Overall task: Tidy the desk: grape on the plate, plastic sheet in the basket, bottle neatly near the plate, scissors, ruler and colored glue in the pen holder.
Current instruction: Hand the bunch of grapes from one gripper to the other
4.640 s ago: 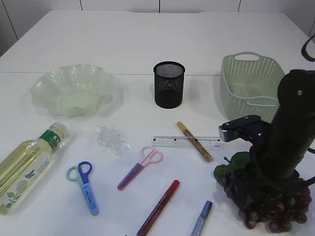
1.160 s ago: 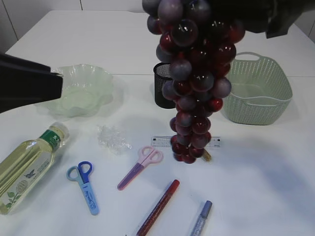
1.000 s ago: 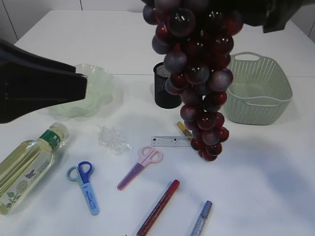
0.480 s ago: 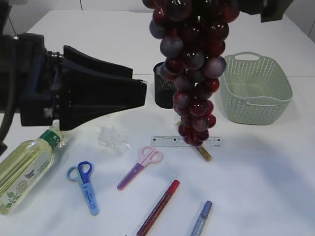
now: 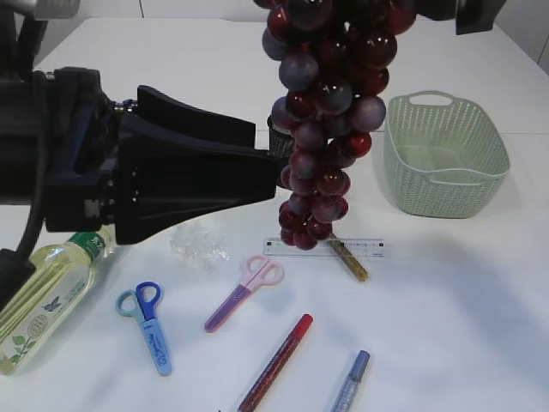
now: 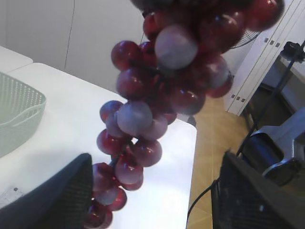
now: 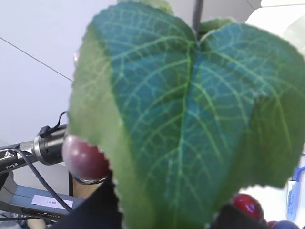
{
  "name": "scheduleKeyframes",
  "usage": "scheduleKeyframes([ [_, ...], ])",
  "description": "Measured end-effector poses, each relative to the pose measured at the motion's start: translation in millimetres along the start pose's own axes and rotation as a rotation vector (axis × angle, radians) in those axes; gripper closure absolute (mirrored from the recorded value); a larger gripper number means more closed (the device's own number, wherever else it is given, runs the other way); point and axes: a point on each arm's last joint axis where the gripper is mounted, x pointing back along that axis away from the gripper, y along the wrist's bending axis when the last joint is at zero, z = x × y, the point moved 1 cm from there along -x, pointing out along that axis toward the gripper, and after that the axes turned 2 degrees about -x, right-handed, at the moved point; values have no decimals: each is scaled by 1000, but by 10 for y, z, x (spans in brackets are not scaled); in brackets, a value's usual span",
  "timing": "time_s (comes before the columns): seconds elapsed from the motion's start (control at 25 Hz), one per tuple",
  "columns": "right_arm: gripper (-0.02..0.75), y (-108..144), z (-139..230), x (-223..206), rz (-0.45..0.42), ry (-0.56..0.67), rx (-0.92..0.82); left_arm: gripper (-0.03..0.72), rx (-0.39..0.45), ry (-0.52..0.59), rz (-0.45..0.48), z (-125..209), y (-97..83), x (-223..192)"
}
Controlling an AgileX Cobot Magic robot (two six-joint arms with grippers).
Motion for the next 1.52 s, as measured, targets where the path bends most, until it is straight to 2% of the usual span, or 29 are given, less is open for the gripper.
scheduleKeyframes([
  [0.28,588,0,-4,0,0,-4,-1,78,-3,-3,13,-1,-10,-2],
  [0.56,588,10,-12,0,-10,-11,-9,78,-3,-1,19,-54,93,-109],
  [0.84,588,16,-8,0,-16,-8,-8,78,-8,32,97,-36,17,-369],
  [1.0,588,18,-8,0,-18,-8,-8,78,-13,52,86,-2,32,-451],
  [1.2,588,40,-5,1,-40,-5,-16,78,-50,32,72,-125,94,-514],
  [1.52,589,73,-3,3,-73,-2,-16,78,-43,34,79,-126,150,-575],
])
